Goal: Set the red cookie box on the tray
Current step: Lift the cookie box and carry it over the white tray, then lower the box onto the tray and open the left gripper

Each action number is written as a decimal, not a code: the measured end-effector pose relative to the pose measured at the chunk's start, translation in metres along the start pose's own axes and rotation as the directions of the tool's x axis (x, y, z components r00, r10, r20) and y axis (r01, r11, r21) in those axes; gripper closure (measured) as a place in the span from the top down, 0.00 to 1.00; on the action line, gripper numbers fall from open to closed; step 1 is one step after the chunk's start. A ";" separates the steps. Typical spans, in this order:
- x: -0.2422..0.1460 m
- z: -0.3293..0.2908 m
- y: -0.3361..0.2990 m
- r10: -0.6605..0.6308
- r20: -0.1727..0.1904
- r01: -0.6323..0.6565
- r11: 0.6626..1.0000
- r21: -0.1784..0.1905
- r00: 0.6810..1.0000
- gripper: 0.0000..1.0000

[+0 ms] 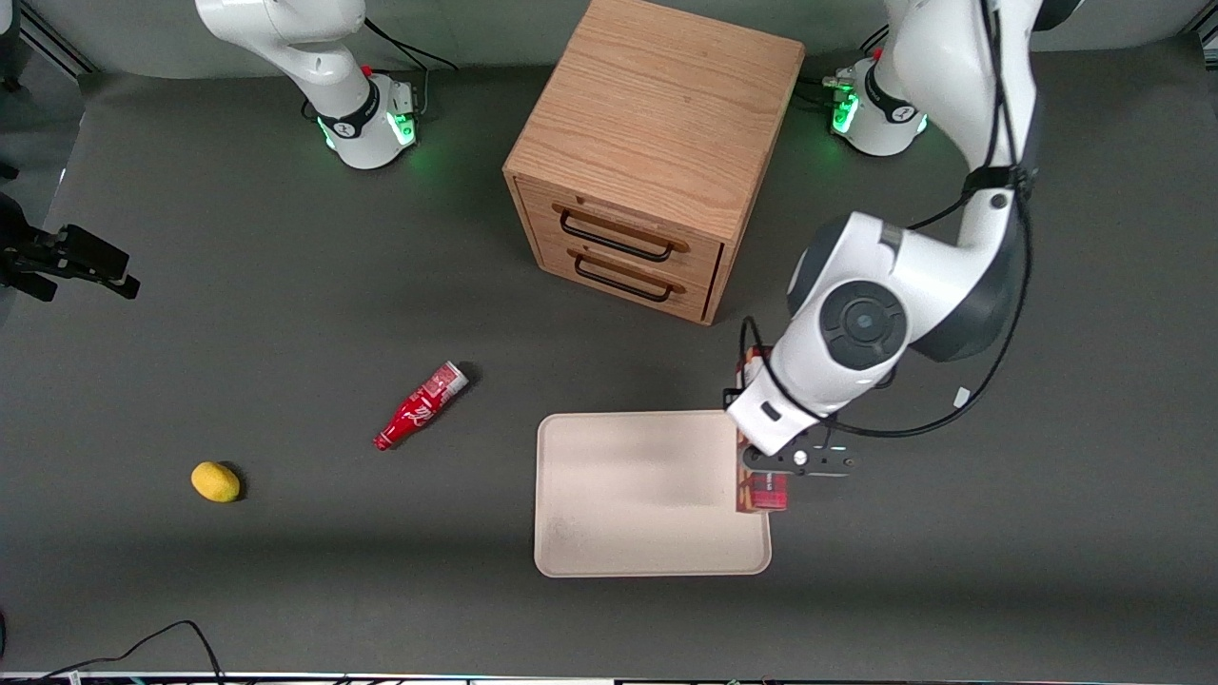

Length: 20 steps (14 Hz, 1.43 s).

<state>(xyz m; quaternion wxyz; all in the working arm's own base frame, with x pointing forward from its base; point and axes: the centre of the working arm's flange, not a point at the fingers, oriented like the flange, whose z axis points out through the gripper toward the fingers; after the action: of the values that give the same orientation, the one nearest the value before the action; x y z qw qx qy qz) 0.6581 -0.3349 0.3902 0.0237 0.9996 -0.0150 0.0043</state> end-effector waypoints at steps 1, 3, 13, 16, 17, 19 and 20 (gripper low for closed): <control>0.002 0.013 0.006 -0.004 -0.012 0.004 1.000 -0.004 1.000 0.39; 0.011 0.038 0.012 -0.009 -0.037 0.008 1.000 -0.011 0.999 0.39; 0.035 0.124 0.013 0.015 -0.087 -0.012 0.999 0.035 0.996 0.39; 0.035 0.131 0.012 0.021 -0.090 -0.017 0.999 0.044 0.996 0.39; 0.035 0.134 0.012 0.025 -0.091 -0.021 0.998 0.051 0.996 0.39; 0.036 0.138 0.012 0.032 -0.098 -0.026 0.998 0.058 0.995 0.38; 0.036 0.137 0.012 0.034 -0.098 -0.028 0.998 0.059 0.995 0.38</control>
<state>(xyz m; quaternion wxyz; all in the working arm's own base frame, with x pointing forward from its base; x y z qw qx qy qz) 0.6946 -0.3544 0.2538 -0.0045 0.9981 -0.0293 0.0547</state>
